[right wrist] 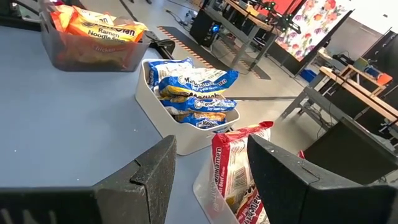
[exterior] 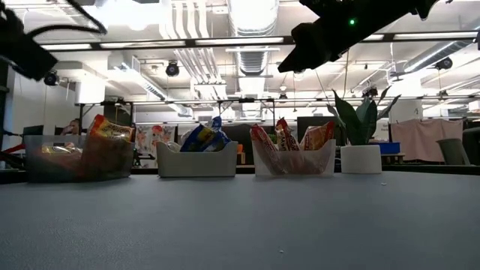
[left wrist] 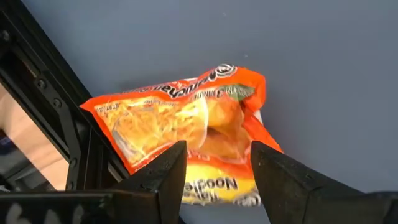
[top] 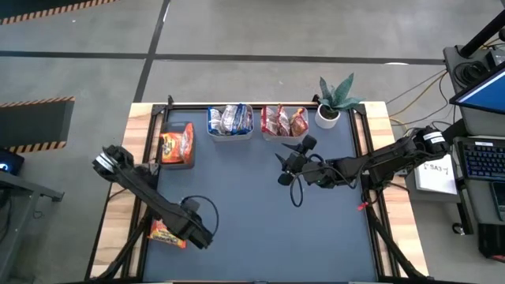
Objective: Sort Maruchan noodles
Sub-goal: Put the orange noodle pack into the black bin
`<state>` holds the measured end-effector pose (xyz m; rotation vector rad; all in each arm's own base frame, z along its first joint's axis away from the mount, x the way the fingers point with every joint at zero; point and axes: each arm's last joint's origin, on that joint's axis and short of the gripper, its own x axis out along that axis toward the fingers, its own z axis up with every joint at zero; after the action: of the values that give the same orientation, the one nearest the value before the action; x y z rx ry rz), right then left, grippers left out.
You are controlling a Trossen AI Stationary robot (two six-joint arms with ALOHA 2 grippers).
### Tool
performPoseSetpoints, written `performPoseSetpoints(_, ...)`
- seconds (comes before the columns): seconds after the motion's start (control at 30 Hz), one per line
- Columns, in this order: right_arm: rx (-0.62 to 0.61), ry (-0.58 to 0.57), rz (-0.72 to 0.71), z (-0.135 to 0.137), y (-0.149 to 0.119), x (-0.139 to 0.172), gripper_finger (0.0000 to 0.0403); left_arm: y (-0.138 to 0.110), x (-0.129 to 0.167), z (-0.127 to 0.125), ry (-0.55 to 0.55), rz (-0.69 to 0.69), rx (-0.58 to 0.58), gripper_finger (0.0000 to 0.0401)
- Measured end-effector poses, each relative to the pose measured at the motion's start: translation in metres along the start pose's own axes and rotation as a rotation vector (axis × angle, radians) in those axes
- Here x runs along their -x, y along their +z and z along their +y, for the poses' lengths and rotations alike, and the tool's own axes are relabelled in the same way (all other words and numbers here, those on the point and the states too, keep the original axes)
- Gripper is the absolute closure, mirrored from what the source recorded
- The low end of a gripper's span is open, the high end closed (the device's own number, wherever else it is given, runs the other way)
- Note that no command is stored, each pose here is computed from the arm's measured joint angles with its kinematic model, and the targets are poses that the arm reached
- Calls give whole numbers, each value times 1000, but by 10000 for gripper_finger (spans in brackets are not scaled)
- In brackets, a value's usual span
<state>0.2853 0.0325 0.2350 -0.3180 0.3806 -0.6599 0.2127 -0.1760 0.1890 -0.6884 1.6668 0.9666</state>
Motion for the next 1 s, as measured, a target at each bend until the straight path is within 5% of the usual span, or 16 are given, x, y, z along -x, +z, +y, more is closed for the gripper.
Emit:
performPoseSetpoints(0.53,-11,-3,1,0,0,0,216,1,-29,-17,109,-67,-10,247)
performPoseSetpoints(0.87,-8,-2,3,0,0,0,216,3,-31,-20,96,-157,-23,384)
performPoseSetpoints(1.0,-8,-2,3,0,0,0,216,11,-24,-23,63,-276,-63,392)
